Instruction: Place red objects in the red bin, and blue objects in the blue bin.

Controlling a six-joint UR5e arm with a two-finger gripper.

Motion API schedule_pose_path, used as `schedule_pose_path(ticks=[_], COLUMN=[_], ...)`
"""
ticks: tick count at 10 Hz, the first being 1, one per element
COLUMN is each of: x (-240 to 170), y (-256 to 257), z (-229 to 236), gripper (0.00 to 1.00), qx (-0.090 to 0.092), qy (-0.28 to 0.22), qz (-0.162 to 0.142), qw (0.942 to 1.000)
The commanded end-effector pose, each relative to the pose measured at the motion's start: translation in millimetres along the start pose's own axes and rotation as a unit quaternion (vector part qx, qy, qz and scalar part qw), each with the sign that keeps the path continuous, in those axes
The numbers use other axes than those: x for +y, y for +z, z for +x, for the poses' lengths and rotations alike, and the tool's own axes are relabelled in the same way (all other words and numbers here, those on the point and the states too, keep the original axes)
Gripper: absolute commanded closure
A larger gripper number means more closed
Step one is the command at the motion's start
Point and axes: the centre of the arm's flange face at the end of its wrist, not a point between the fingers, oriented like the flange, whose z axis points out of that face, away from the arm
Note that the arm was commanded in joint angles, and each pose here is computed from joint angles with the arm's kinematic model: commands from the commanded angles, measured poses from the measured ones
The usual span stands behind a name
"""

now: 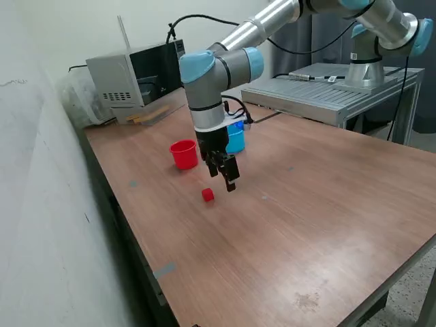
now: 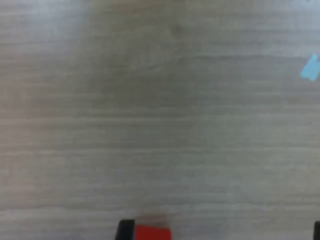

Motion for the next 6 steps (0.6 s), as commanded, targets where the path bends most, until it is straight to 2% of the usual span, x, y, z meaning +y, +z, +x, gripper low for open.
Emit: schedule_pose_path(ticks=[1, 3, 6], x=[15, 19, 24], y=[15, 30, 32], z=[-30, -44, -41], gripper=[0.0, 0.0, 0.0], qx=[0.001, 0.002, 0.002], qy=[0.016, 0.024, 0.02], qz=[-0.012, -0.008, -0.019], qw=[0.9998, 0.9997, 0.9996])
